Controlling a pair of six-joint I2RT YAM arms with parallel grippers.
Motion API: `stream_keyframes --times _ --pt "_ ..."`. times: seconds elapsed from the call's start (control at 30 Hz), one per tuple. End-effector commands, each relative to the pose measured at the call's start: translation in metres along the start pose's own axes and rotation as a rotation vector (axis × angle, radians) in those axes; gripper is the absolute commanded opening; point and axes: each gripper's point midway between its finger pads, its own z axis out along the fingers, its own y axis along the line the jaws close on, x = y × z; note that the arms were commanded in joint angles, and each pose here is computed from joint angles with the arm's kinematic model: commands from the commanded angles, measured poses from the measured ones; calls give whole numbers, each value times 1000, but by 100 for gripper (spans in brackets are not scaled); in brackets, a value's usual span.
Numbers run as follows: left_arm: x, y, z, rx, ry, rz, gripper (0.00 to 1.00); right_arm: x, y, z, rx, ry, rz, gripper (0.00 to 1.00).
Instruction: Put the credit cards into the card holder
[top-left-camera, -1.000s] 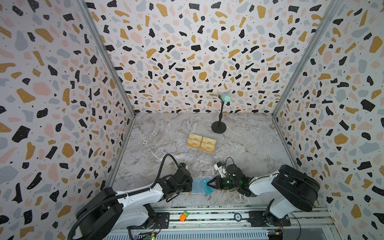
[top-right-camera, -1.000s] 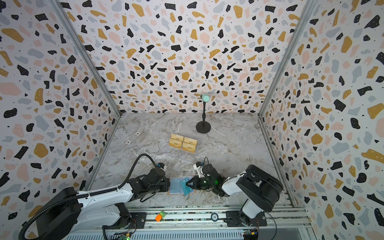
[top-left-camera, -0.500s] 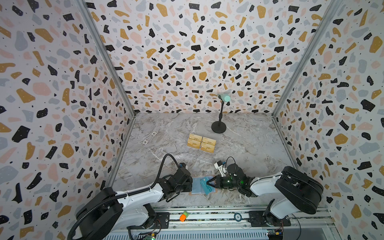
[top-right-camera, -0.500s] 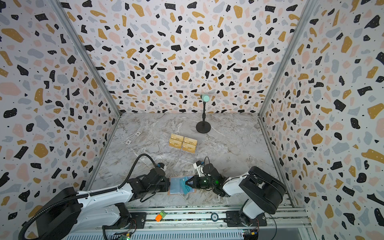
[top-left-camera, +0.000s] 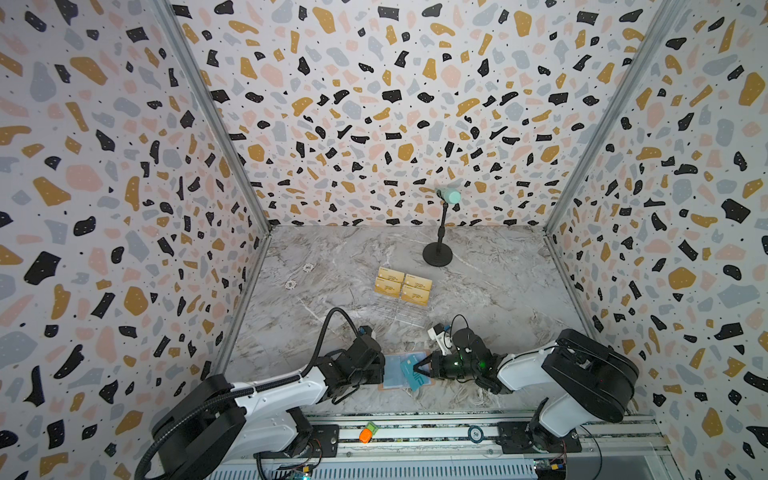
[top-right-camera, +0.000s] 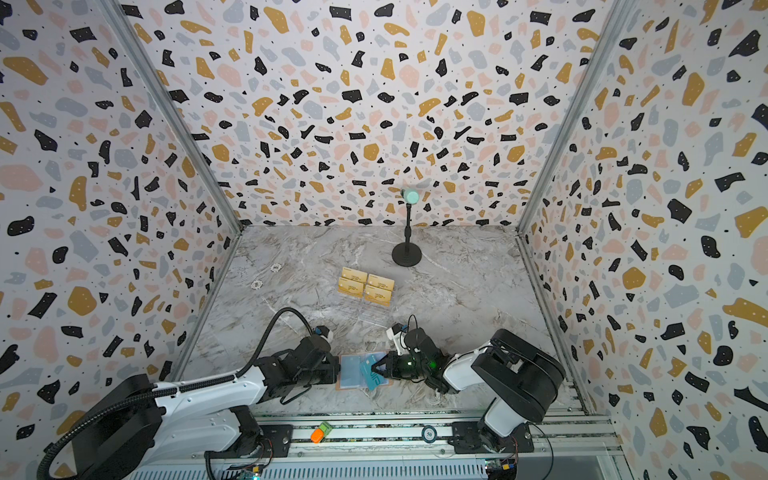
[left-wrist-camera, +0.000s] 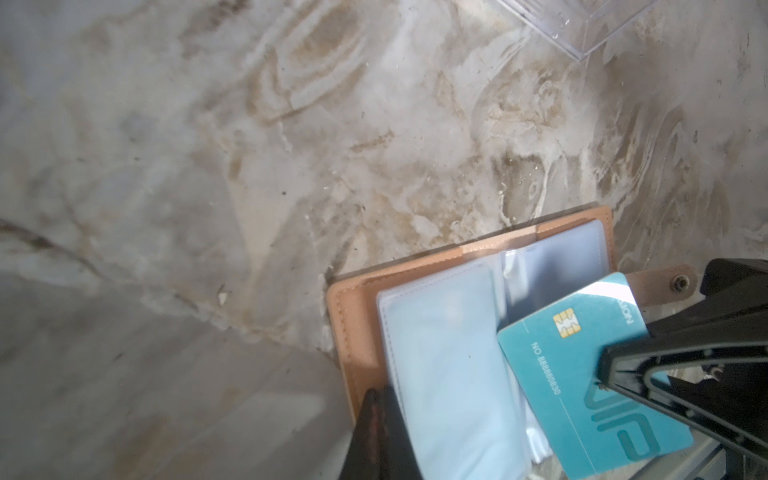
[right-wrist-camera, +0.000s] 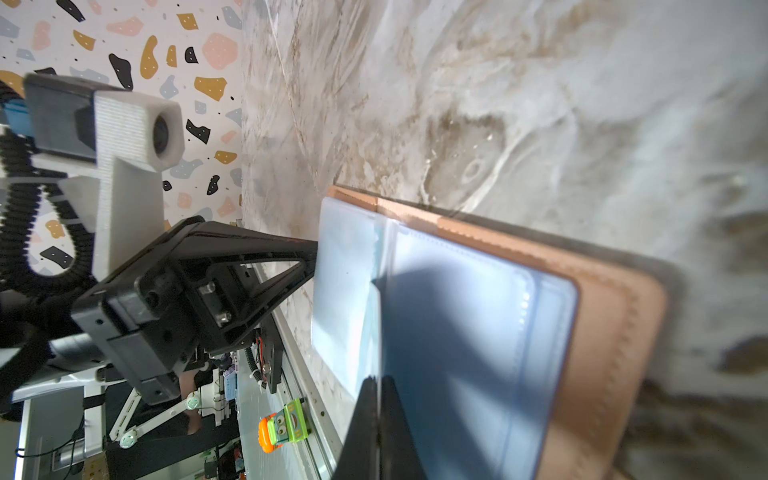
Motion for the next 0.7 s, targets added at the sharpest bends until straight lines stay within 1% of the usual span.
stream_keyframes --times 0.0,0.27,0.5,0.67 --pt "1 -3 -1 14 6 2 1 -5 8 1 -25 -6 -15 0" --pt "2 -4 -1 18 7 4 1 -7 11 3 -46 -8 -11 0" --pt "2 -4 0 18 9 2 2 -10 18 7 -94 -15 2 0" --pt "2 -4 -1 19 7 2 2 -9 14 8 -87 -15 7 0"
